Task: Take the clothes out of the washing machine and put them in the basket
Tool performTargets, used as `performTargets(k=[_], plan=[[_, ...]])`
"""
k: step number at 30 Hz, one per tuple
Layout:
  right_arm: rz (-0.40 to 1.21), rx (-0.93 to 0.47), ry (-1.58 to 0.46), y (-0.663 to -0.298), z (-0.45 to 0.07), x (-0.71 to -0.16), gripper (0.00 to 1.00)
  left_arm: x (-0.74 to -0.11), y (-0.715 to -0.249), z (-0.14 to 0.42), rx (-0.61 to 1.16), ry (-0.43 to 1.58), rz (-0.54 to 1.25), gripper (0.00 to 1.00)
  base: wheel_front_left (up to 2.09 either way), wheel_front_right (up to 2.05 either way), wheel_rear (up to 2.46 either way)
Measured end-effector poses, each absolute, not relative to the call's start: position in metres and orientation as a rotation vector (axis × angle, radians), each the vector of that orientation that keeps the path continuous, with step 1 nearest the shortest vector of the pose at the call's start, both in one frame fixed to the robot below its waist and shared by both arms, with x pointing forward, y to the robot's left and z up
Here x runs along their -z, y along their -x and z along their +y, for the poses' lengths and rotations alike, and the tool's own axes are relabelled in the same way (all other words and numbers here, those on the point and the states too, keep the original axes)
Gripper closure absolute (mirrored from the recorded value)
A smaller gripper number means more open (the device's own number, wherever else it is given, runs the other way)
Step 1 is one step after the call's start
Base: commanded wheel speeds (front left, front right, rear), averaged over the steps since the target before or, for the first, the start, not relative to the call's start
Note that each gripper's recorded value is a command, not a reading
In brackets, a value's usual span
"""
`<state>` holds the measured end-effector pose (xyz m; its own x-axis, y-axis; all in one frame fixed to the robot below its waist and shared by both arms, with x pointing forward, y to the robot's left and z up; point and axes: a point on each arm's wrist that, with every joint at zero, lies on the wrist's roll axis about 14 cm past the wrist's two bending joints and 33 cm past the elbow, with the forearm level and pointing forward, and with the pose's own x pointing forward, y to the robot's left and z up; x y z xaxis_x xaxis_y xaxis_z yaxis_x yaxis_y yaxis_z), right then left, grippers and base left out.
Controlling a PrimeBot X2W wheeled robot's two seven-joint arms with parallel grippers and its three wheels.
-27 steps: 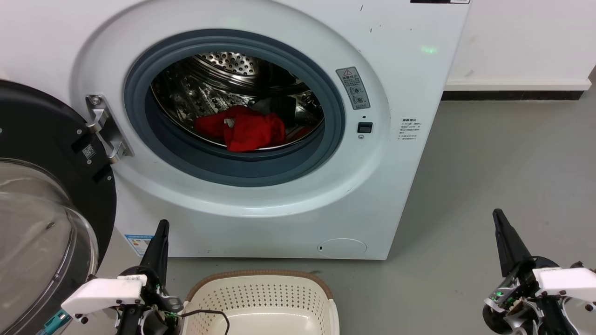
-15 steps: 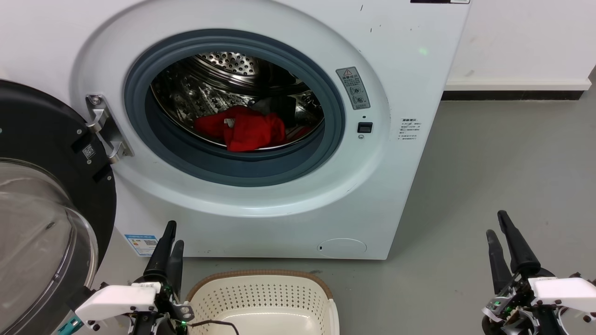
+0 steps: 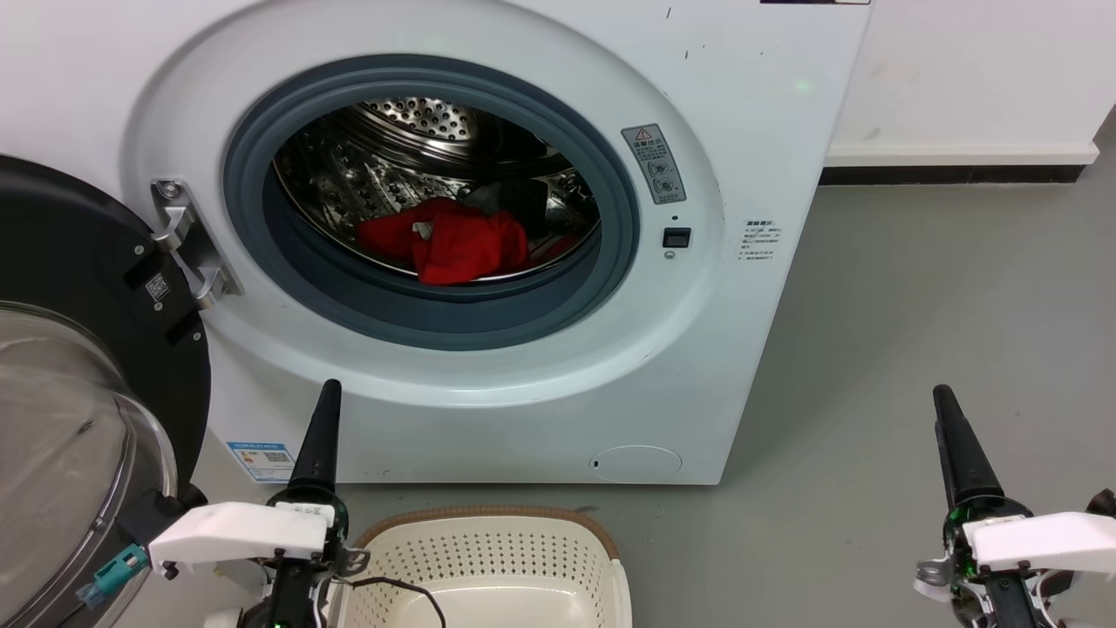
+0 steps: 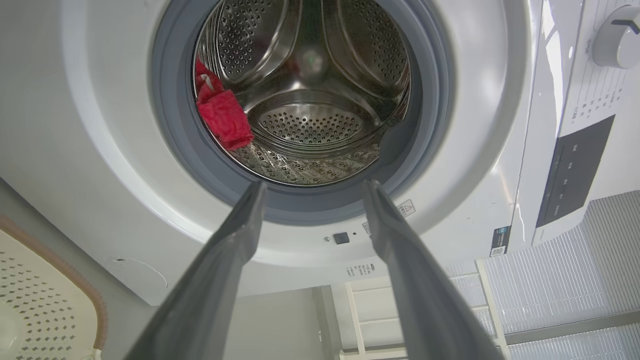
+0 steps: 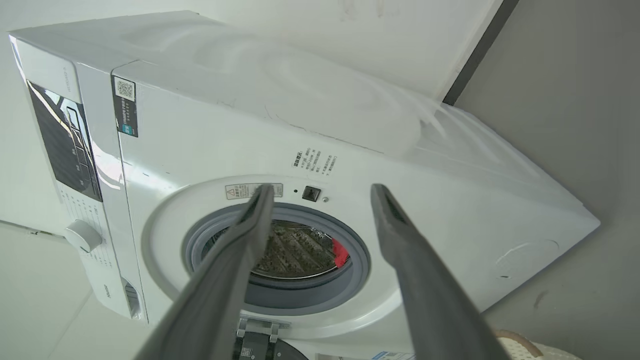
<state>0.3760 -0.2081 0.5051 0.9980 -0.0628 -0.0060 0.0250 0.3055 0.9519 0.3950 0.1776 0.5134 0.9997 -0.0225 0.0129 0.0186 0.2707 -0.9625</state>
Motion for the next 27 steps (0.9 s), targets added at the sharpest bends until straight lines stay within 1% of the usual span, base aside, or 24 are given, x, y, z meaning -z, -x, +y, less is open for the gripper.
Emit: performTargets(k=[1,2,3,4,10,17,18,27], plan=[[-0.040,0.055,-1.198,-0.375,-0.208,-0.508,0.00,-0.516,-0.396,0.176,0.035,1.254,-0.003,0.00,0.00,0.00,0.00],[-0.040,0.055,-1.198,-0.375,-0.208,-0.508,0.00,-0.516,-0.396,0.176,0.035,1.254,-0.003,0.00,0.00,0.00,0.00],[-0.046,0.051,-1.143,-0.375,-0.208,-0.510,0.00,-0.519,-0.398,0.174,0.046,1.212,-0.009,0.00,0.00,0.00,0.00],[-0.046,0.051,-1.143,-0.375,-0.208,-0.510,0.00,-0.519,-0.398,0.174,0.046,1.212,-0.009,0.00,0.00,0.00,0.00],[-0.057,0.037,-0.969,-0.373,-0.207,-0.516,0.00,-0.524,-0.400,0.168,0.064,1.089,-0.017,0.00,0.00,0.00,0.00],[-0.059,0.031,-0.827,-0.371,-0.204,-0.518,0.00,-0.522,-0.401,0.160,0.076,0.950,-0.006,0.00,0.00,0.00,0.00],[-0.063,0.030,-0.776,-0.371,-0.204,-0.518,0.00,-0.520,-0.401,0.155,0.084,0.894,0.002,0.00,0.00,0.00,0.00],[-0.061,0.026,-0.641,-0.370,-0.202,-0.517,0.00,-0.515,-0.403,0.146,0.097,0.739,0.015,0.00,0.00,0.00,0.00]])
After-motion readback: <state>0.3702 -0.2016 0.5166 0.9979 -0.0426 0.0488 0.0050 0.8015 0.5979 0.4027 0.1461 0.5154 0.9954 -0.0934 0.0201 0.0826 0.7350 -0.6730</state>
